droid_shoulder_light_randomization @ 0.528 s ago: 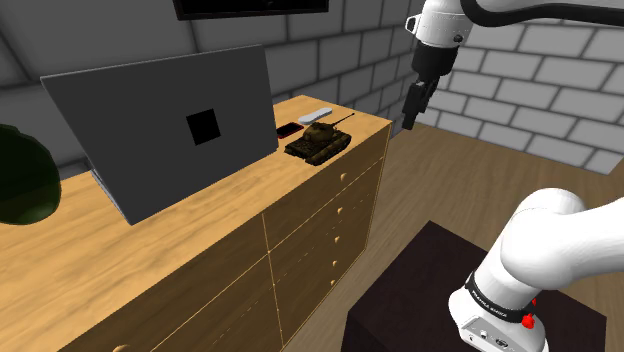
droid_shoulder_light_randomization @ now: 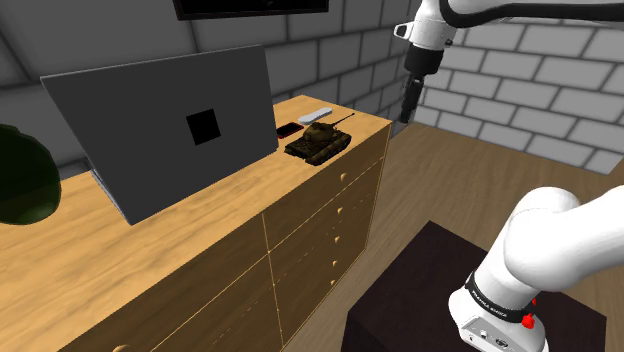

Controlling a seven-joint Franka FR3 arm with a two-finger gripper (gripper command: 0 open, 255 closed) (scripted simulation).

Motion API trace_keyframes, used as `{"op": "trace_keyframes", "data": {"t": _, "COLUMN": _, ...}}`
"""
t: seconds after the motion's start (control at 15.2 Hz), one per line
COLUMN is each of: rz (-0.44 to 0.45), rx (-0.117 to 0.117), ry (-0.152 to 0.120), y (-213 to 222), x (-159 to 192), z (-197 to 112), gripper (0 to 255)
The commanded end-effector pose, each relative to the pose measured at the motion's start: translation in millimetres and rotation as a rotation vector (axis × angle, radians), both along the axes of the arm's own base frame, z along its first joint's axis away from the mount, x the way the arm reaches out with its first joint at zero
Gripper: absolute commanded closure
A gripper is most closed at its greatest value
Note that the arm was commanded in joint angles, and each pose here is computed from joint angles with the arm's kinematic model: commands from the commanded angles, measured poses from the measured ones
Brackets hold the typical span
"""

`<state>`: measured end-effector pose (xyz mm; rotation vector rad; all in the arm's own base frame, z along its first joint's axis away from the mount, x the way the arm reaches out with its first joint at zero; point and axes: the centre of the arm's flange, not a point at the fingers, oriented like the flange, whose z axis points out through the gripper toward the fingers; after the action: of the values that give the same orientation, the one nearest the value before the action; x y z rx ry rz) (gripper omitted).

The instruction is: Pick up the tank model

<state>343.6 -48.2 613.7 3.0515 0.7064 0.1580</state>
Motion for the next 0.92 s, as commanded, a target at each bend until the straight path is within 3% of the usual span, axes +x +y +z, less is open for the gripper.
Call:
{"op": "trace_keyframes", "data": {"t": 0.0, "rz": 0.099, "rx": 0.021, "ry": -0.002, "y": -21, "x": 20, "z": -6, "gripper": 0}}
{"op": "trace_keyframes", "data": {"t": 0.46, "rz": 0.42, "rx": 0.1, "ry": -0.004, "y": -75, "x": 104, "z": -34, "gripper": 0}}
{"op": "trace_keyframes", "data": {"t": 0.86, "rz": 0.696, "rx": 0.168, "ry": -0.006, "y": -96, "x": 187, "z": -60, "gripper": 0}}
